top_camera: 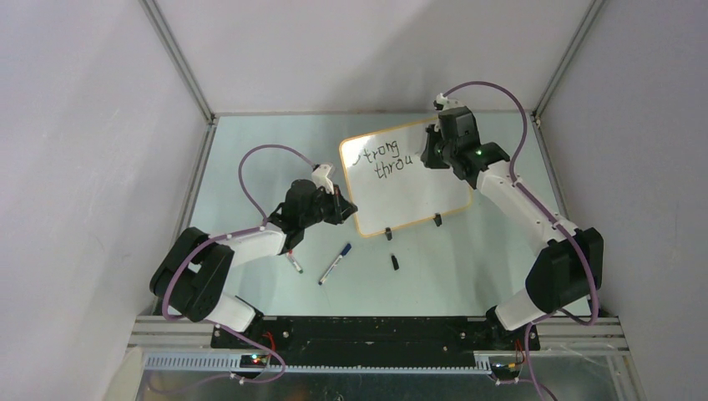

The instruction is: Write a sentence on the whiteboard

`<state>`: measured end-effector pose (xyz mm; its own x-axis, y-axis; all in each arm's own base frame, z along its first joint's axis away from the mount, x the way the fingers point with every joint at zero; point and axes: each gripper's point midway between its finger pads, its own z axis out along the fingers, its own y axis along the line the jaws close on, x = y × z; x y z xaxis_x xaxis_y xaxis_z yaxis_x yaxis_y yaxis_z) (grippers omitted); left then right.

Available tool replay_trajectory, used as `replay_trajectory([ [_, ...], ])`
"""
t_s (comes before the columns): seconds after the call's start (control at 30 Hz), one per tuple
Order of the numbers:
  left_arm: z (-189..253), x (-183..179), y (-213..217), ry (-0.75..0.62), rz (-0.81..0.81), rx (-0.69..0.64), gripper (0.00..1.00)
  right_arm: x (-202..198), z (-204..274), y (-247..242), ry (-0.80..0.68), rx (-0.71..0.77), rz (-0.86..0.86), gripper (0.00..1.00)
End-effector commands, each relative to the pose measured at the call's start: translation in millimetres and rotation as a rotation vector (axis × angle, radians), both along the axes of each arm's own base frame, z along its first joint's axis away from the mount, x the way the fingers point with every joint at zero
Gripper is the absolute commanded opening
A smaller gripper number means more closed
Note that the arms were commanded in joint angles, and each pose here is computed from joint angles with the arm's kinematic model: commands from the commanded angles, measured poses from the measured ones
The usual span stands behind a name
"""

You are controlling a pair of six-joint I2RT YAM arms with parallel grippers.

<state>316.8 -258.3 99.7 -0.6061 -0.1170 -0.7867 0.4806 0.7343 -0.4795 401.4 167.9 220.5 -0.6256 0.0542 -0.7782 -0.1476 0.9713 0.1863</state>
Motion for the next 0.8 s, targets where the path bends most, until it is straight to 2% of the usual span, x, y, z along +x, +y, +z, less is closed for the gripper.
replay_trajectory([
  [0.0, 10, 7, 5, -0.066, 0.018, 0.035, 0.0, 14, 22, 4, -0.065, 0.025, -0.001, 0.0],
  [0.77, 10, 7, 4, -0.065, 0.016, 0.037, 0.0, 11, 10, 16, -0.02, 0.046, 0.062, 0.0],
])
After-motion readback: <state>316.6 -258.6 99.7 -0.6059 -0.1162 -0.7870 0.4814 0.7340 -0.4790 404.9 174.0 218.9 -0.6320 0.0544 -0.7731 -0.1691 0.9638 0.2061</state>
